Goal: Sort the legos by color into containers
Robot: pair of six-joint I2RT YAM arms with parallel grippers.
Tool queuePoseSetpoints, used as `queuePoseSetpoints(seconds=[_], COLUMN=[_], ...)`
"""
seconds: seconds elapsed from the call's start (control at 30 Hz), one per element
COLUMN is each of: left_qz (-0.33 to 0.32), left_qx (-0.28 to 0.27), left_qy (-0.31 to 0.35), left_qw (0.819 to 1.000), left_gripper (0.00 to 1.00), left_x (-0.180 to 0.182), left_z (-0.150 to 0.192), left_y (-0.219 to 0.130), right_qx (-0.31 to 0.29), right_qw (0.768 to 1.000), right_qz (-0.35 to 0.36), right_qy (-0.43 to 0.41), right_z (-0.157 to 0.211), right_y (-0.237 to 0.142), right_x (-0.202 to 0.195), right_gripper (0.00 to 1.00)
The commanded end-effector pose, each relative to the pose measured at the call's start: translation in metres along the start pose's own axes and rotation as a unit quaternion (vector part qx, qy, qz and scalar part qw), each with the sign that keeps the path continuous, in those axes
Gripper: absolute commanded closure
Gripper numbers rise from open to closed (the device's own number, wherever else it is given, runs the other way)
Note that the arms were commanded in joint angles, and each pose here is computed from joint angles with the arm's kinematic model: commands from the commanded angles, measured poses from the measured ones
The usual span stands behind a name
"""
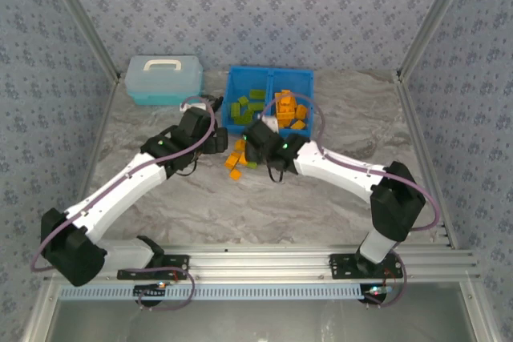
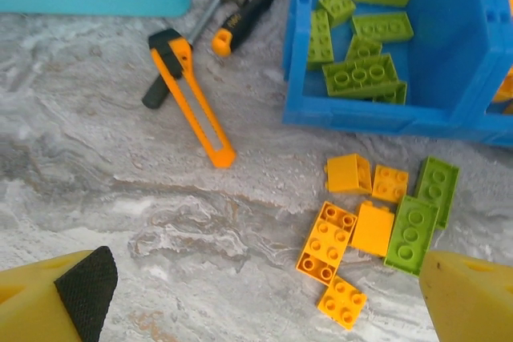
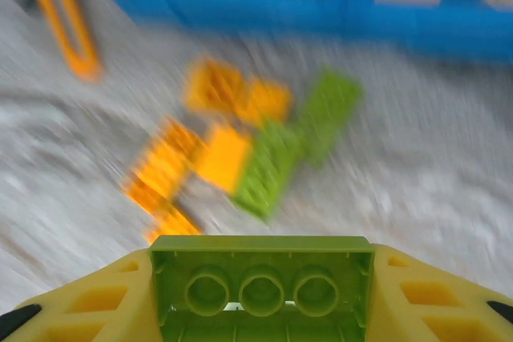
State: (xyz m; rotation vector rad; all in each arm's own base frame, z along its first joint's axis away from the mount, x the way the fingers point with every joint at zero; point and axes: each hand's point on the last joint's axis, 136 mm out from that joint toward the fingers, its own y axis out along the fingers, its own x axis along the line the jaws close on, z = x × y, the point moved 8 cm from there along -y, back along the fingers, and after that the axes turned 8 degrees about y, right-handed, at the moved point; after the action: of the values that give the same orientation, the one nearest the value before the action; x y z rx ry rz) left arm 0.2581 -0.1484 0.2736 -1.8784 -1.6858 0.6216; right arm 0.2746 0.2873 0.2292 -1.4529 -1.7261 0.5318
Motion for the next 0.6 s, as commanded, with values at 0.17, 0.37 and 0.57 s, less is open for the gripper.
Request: queuePoseSetpoints(seconds=[0.17, 0.37, 0.57], left_qz=[-0.033, -0.031, -0.034], left_qx=[-0.035, -0.040, -0.037], left_qy=[-0.047, -0.053, -0.057], left_qw=[0.998, 0.997, 0.997], left_gripper=[0.01, 0.01, 0.01], left_x=[0.026, 0.032, 0.035], left_z=[0.011, 0.015, 0.020], left_y=[-0.020, -0.027, -0.026], right_qx=[-0.083, -0.087, -0.070], right_qw=[0.996, 0.995, 0.996], right_qz=[-0.002, 0.026, 0.021], right_qy=[-0.042, -0.045, -0.045], right_z=[-0.091, -0.131, -0.151], right_y=[0.059, 0.115, 0.133], right_x=[0.035, 0.036, 0.037], right_gripper=[0.47, 0.45, 0.25])
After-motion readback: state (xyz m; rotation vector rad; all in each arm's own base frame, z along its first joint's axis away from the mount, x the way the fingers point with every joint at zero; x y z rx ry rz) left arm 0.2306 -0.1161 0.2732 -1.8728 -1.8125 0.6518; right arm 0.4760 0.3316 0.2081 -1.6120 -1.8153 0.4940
